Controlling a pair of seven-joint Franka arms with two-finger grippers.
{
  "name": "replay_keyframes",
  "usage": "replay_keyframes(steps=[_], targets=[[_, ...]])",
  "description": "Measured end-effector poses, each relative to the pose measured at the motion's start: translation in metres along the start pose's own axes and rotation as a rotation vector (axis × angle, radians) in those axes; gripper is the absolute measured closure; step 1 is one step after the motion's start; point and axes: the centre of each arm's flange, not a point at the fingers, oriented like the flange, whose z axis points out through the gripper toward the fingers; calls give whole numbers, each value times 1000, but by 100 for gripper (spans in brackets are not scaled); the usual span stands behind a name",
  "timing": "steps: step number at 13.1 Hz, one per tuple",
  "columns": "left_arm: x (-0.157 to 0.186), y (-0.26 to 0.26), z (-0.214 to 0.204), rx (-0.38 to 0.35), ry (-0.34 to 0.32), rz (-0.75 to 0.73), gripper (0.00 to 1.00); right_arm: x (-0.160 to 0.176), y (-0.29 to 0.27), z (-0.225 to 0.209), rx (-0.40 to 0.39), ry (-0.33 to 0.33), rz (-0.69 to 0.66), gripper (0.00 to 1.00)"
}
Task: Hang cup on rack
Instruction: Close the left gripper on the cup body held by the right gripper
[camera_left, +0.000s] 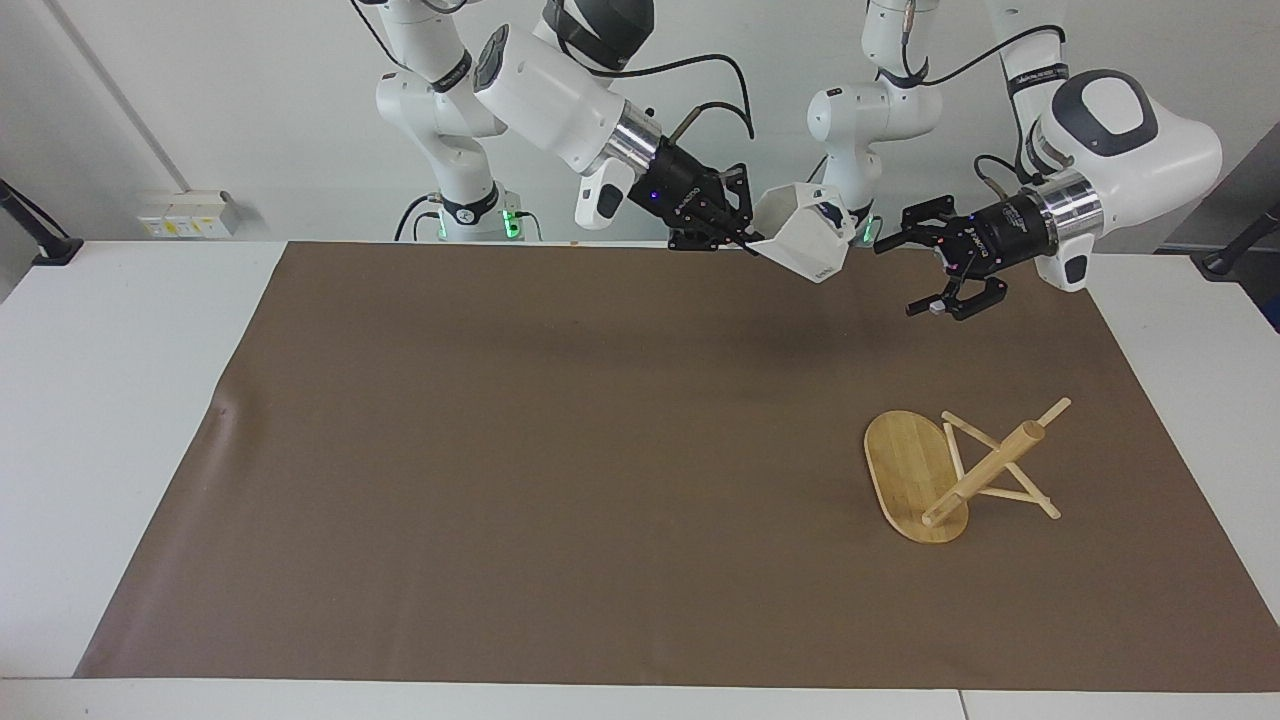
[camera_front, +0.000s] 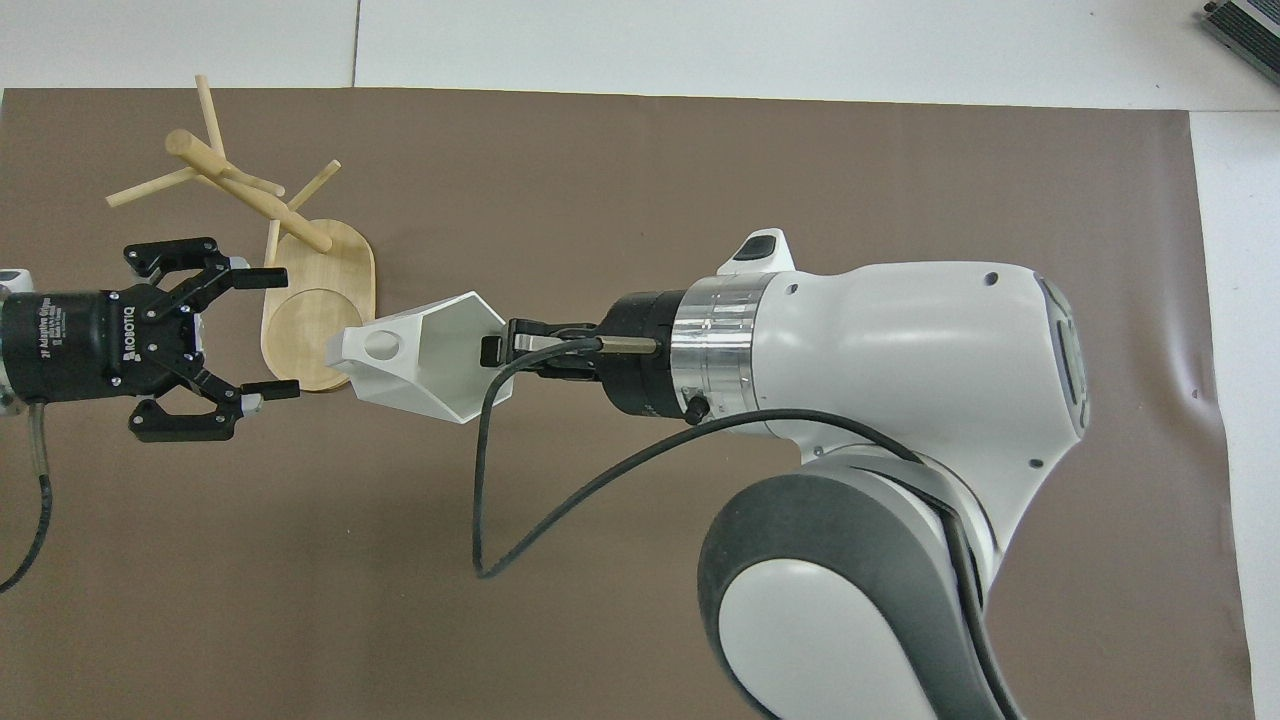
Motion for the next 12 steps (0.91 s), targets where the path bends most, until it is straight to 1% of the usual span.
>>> replay_keyframes(steps=[12], targets=[[-27,-24,50,105,11,134,0,0,1,1,-1,-2,1,96]])
